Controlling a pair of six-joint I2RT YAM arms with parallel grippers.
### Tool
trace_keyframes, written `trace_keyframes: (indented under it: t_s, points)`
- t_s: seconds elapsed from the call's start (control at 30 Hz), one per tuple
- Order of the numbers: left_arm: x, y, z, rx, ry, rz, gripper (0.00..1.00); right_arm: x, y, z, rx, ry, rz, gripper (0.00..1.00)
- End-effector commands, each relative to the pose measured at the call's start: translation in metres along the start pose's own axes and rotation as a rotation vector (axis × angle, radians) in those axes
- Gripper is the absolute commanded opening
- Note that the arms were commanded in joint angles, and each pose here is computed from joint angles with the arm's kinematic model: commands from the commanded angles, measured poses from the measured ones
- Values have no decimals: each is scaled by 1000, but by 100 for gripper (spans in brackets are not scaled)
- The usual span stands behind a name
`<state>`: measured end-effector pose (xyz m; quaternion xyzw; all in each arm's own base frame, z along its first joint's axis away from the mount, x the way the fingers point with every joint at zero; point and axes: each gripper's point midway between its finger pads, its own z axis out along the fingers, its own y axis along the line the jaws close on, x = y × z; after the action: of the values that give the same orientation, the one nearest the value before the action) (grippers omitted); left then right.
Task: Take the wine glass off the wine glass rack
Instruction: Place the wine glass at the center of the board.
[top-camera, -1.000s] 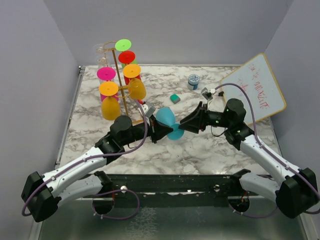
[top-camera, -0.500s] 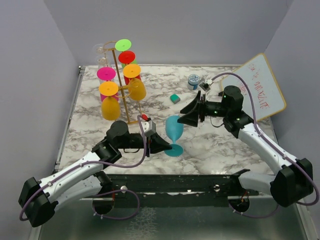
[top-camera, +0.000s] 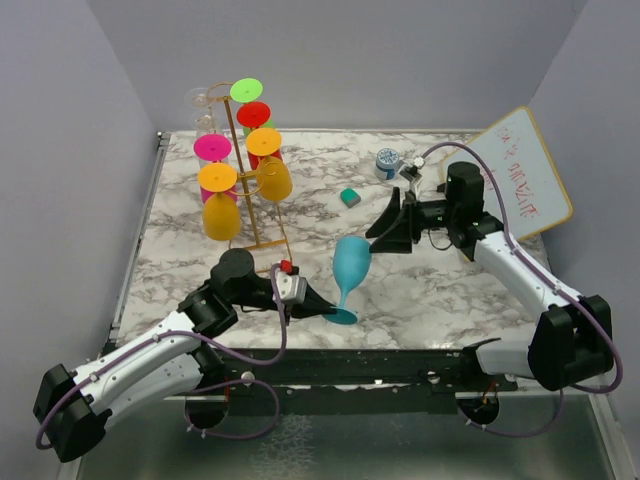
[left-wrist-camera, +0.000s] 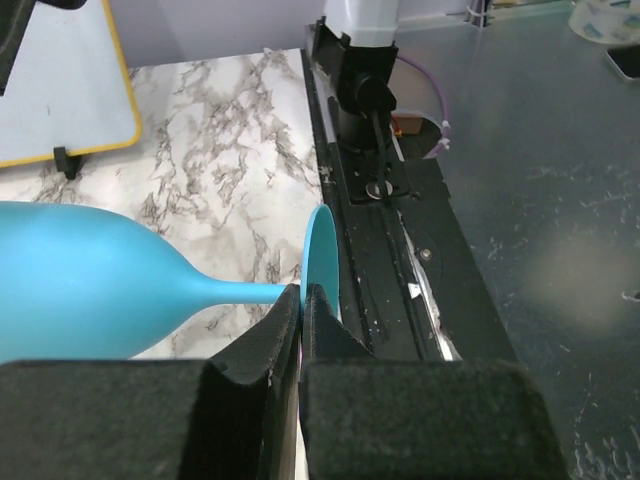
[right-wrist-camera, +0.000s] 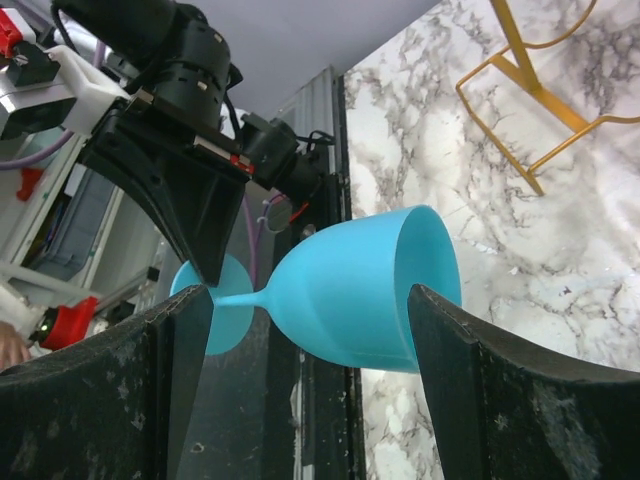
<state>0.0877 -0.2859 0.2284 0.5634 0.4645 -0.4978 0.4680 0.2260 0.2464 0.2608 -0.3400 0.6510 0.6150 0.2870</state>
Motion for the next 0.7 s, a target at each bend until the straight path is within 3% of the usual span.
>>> trace_keyframes:
  t_s: [0.0, 0.23, 0.67]
  points:
    - [-1, -21, -1, 128, -27, 98, 0, 6, 9, -1, -64, 33, 41, 84]
    - [0, -25, -2, 149, -27, 129, 0, 16, -5, 1, -36, 57, 146, 84]
    - [4, -18, 1, 151, -2, 176, 0, 6, 44, -5, -154, 29, 211, 65]
